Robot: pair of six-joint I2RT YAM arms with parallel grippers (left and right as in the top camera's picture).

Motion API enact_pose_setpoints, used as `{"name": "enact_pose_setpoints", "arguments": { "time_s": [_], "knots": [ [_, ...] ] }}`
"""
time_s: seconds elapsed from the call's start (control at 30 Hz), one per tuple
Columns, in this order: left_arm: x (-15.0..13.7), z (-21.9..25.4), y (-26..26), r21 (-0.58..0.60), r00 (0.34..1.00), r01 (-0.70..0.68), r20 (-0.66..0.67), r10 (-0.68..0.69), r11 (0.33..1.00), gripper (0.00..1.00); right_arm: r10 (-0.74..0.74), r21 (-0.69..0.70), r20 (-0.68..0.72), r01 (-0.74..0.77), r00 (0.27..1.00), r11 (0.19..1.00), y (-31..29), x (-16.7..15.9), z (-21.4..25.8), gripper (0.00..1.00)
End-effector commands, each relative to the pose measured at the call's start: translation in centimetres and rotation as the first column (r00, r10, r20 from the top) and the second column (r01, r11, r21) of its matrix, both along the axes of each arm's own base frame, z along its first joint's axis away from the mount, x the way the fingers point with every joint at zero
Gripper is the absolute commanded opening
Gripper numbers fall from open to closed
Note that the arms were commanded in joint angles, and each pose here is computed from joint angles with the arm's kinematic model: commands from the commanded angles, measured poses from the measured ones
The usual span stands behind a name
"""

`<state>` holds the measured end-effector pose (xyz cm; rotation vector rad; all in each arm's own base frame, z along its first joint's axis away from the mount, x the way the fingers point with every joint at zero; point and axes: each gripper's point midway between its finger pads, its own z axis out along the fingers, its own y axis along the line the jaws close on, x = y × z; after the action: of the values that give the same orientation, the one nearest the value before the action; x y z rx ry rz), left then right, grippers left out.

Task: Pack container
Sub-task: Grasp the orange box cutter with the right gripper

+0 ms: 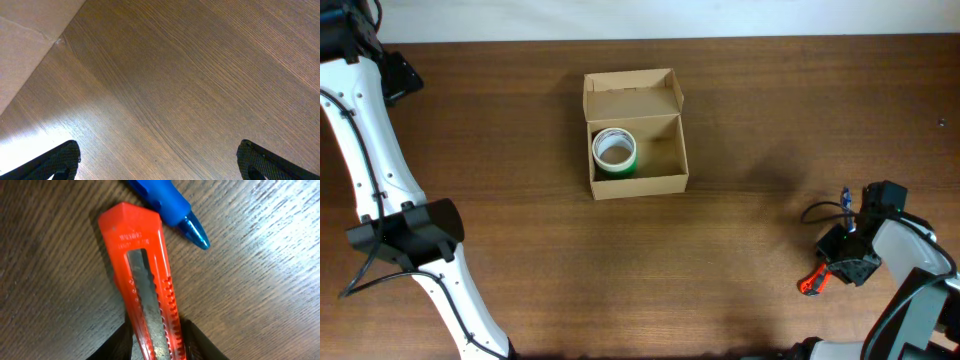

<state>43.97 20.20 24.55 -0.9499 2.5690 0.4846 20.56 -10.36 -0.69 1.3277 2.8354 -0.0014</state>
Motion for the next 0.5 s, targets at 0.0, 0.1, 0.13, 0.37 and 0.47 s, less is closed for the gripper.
{"name": "enact_pose_setpoints", "arguments": {
  "time_s": [0.0, 0.1, 0.13, 0.37, 0.47],
  "knots": [
    [-0.6, 1.3, 0.1, 0.005, 0.999, -0.015, 0.030, 0.015, 1.000, 1.00, -0.019, 0.037, -0.063, 0.021, 0.998, 0.999, 0.5, -1.2, -2.3, 0.34],
    [-0.6, 1.3, 0.1, 0.005, 0.999, -0.015, 0.030, 0.015, 1.000, 1.00, -0.015, 0.049, -0.049, 0.018, 0.999, 0.999, 0.7, -0.9, -2.2, 0.31],
    [-0.6, 1.3, 0.1, 0.005, 0.999, -0.015, 0.030, 0.015, 1.000, 1.00, -0.015, 0.054, -0.047, 0.017, 0.999, 0.998, 0.8, -0.8, -2.2, 0.30],
    [-0.6, 1.3, 0.1, 0.005, 0.999, -0.015, 0.030, 0.015, 1.000, 1.00, 0.056, 0.084, -0.014, -0.055, 0.998, 0.995, 1.2, -0.2, -2.1, 0.27],
    [-0.6, 1.3, 0.1, 0.005, 0.999, -0.015, 0.030, 0.015, 1.000, 1.00, 0.058, 0.096, -0.006, -0.058, 0.998, 0.994, 1.4, 0.0, -2.0, 0.24]
  ]
}}
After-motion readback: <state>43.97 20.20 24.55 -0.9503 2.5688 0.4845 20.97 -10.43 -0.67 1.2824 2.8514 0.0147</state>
